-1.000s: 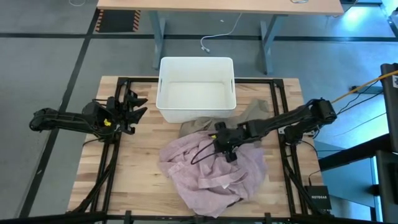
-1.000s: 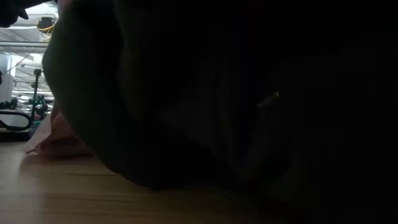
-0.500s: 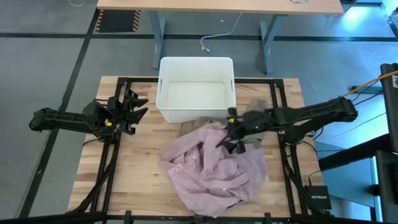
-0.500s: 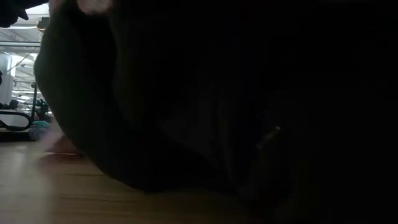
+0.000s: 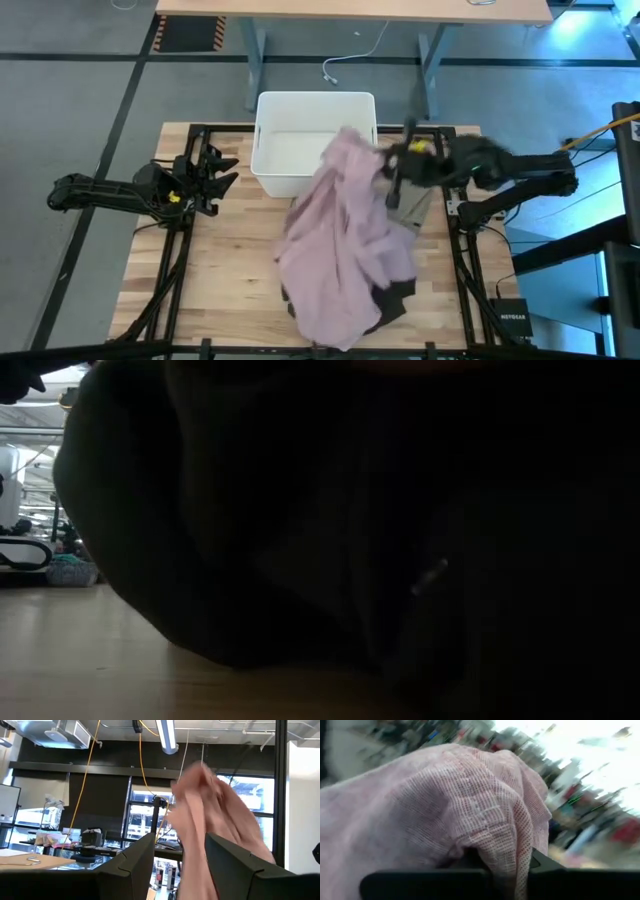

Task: Sort clothes
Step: Put the pink polo shirt into the white bin

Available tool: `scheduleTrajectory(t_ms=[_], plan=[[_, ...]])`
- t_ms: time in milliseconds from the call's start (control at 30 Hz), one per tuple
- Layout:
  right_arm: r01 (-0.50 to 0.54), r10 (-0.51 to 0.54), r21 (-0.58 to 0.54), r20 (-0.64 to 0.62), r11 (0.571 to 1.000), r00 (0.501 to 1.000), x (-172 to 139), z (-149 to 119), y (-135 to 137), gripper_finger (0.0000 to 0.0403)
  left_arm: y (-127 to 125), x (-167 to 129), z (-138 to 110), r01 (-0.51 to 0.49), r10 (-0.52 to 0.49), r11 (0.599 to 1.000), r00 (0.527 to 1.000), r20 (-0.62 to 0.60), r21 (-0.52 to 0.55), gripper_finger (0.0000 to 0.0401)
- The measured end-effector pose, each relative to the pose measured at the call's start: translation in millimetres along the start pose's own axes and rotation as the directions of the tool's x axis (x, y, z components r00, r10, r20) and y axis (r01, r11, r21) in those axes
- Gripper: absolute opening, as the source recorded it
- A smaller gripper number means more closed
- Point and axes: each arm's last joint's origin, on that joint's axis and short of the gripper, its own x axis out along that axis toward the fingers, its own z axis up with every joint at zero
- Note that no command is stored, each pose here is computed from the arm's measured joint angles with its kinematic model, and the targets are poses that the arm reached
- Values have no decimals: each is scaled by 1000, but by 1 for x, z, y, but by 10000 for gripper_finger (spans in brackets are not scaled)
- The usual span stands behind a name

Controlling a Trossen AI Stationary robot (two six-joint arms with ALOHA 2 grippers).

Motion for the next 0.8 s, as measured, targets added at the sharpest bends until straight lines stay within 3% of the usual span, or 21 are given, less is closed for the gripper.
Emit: scheduleTrajectory(t_ms=[100,200,267,367,467,533,700,800], plan=[[139,-134,-22,145,990,980,-6,25,-26,30,0,0,0,0,0,1000,1000,0,0,170],[273,-259,-3,315,962,913,-14,47,-54,27,0,0,0,0,0,1000,1000,0,-10,170],[374,-338,4,437,927,833,-18,60,-74,27,0,0,0,-1,1,1000,1000,0,-16,170],[502,-408,24,616,865,674,-21,77,-102,28,0,0,0,-3,3,1000,1000,0,-18,170],[539,-443,94,694,837,567,-15,88,-123,26,0,0,-1,-3,3,1000,1000,-3,-17,170],[512,-446,122,685,850,577,-2,90,-131,26,0,0,-1,-3,3,1000,1000,-4,-17,170],[427,-380,21,496,904,781,57,63,-130,29,0,1,-1,-4,4,1000,1000,-7,-22,170],[381,-347,-31,353,924,869,95,35,-121,28,0,1,-1,-4,4,1000,1000,-8,-23,170]])
